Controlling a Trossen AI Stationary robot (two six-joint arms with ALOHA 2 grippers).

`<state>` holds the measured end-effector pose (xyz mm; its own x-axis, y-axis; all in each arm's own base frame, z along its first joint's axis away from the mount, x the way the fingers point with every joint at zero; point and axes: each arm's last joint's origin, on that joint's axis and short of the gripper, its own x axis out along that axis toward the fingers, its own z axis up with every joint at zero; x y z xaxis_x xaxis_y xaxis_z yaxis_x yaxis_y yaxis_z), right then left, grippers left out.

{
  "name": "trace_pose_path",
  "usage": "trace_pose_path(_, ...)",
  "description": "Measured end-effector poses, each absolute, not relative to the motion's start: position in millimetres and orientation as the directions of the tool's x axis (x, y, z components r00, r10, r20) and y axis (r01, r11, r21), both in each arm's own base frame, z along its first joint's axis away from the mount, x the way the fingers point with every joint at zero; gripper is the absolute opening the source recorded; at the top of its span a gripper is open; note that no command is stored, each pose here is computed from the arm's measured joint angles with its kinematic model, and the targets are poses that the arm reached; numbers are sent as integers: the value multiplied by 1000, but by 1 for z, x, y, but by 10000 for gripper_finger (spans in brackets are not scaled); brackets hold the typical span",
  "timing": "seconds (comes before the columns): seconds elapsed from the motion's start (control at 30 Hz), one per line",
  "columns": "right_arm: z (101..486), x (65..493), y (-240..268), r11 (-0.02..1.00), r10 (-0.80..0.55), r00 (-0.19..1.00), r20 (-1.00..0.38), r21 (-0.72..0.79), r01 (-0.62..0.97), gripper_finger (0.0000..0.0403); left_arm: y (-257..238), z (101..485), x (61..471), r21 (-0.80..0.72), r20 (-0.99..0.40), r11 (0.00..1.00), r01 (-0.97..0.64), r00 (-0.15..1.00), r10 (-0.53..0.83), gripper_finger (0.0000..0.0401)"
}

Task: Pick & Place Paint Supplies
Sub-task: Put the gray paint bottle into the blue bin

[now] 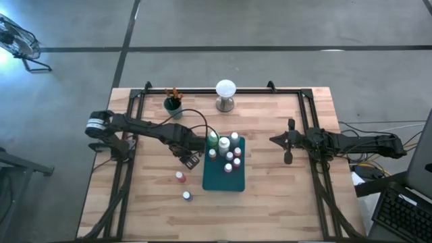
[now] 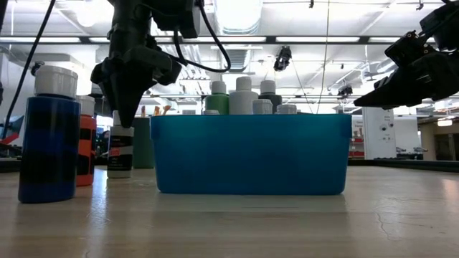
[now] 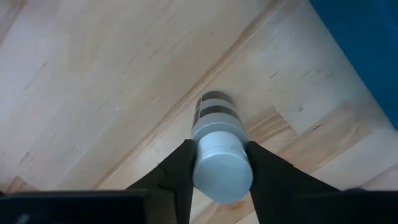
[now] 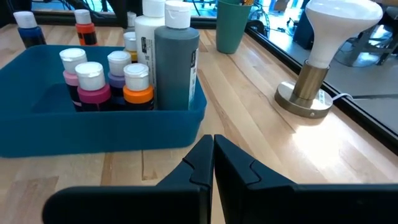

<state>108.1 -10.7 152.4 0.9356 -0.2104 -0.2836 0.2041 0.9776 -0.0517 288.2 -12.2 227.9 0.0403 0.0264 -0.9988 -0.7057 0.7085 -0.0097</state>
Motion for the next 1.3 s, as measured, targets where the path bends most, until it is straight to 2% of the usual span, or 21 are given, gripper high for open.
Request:
trace_pose_path(0.87, 152, 108, -11, 977, -211, 935, -284, -40, 208, 8, -12, 229, 289, -14, -998, 677, -736, 51, 35, 122)
trace_pose_path(1.3, 152, 108, -11, 978, -210, 936, -284, -51, 204, 8, -11, 250, 280, -71, -991, 622, -780, 129, 48, 122)
